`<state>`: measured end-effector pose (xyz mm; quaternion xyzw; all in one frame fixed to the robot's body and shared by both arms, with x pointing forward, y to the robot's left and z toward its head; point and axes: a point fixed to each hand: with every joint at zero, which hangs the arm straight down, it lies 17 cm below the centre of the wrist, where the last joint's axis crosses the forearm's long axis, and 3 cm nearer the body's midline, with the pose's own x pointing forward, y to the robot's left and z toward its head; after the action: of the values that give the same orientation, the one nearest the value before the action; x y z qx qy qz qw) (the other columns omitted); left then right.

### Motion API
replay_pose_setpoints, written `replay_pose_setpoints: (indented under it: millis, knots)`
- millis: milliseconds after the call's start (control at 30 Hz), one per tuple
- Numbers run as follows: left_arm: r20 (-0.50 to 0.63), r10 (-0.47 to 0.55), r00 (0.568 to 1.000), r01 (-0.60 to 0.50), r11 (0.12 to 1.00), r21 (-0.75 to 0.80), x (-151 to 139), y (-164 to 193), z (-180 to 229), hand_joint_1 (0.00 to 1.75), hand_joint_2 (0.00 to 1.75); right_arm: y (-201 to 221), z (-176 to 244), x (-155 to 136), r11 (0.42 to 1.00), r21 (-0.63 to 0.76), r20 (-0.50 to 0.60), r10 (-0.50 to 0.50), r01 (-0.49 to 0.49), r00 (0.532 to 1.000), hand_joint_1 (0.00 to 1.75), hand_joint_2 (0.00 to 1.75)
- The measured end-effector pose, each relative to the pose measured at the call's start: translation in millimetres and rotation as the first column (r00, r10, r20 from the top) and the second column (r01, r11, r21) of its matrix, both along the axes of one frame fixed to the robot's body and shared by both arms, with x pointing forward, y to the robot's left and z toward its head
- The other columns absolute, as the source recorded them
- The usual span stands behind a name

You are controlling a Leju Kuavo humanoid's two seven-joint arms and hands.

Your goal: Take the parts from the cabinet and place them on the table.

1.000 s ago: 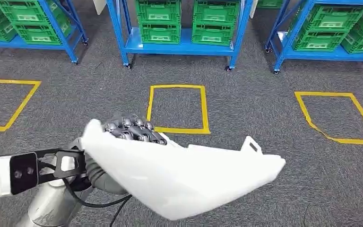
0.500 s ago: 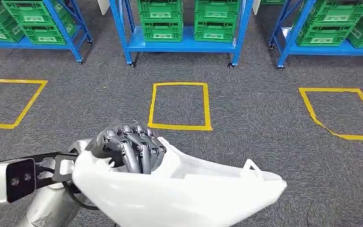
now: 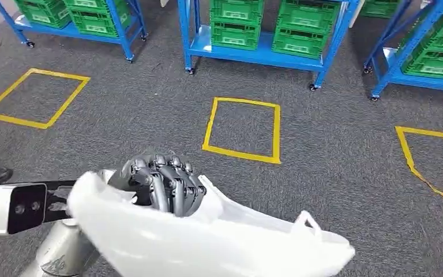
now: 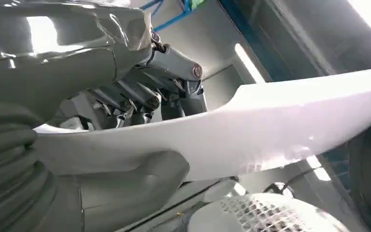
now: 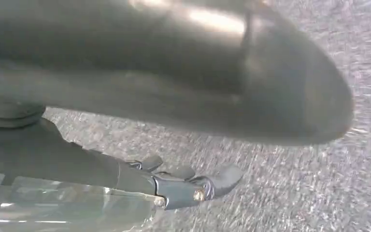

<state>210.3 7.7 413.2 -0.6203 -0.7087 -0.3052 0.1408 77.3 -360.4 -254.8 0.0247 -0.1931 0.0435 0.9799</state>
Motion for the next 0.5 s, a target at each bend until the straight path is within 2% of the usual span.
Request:
replay_pose_setpoints:
  millis: [233, 500]
  knots:
    - [0.026, -0.047, 0.999, 0.045, 0.998, 0.051, -14, -13, -6, 1.54, 1.75, 4, -2, -4, 1.0, 0.005, -0.006, 0.026, -0.025, 1.0, 0.0, 0.0]
    - [0.034, -0.05, 0.998, 0.047, 0.996, 0.073, -17, -19, -5, 1.54, 1.75, 8, -2, -4, 0.999, 0.011, 0.0, 0.053, -0.053, 0.999, 0.0, 0.0]
